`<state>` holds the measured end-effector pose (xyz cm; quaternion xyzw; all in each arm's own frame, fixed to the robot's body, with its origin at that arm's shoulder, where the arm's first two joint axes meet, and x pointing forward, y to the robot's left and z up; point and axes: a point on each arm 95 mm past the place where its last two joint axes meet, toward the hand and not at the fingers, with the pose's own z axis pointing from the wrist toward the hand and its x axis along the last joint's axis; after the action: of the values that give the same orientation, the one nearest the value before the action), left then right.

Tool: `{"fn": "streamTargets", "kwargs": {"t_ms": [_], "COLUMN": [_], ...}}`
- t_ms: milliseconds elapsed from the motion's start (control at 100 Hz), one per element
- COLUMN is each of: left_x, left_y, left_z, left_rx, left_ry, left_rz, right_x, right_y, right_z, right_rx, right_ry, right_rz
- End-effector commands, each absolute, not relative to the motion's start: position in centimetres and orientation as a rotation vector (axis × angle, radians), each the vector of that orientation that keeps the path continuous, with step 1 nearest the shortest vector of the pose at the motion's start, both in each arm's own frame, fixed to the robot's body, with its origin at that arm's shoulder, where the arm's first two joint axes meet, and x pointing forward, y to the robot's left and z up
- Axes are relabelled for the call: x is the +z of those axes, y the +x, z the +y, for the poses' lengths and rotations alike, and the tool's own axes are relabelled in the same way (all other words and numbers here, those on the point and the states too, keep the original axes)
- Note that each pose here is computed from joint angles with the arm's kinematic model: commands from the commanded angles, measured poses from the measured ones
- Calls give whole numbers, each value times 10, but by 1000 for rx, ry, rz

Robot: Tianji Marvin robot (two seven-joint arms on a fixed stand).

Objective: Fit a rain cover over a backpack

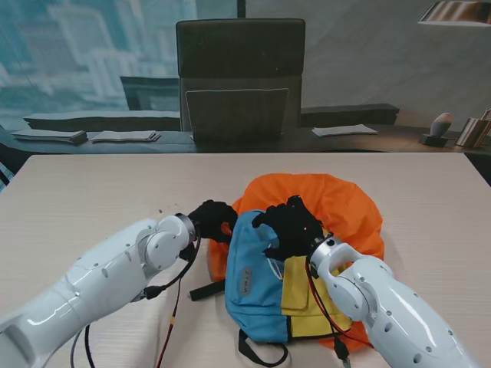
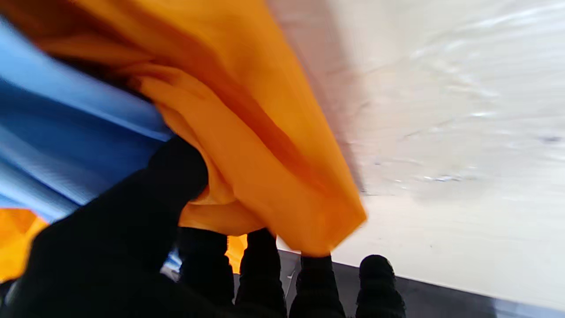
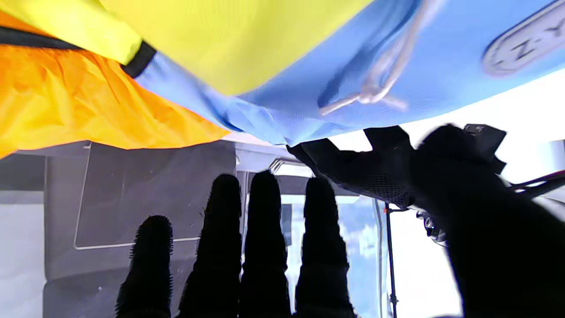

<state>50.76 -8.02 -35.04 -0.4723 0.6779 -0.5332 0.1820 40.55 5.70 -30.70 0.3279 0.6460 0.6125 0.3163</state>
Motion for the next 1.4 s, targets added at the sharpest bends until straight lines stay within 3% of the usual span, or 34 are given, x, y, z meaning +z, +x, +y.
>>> {"fn": "streamTargets", "kwargs": {"t_ms": [0,310,820,1390], "left_x": [-367,-357,-357,-313], "left_y": [493,463,442,415], "left_z": [-61,-49,-48,-11], "left_rx": [-1443,-1528,-1606,-1712], "left_ry": [-1344,-1426,-1456,-1463], "left_rz": [1957,1848,1842,1625], "right_x": [-319,-340,-377,-366], "right_y": [393,366,384,397], "right_z": [55,62,81,63], "right_rx": [1569,1437,1388,1383], "right_ry": [881,1004,876,913], "right_rz": [1768,1899,1862,1780]}}
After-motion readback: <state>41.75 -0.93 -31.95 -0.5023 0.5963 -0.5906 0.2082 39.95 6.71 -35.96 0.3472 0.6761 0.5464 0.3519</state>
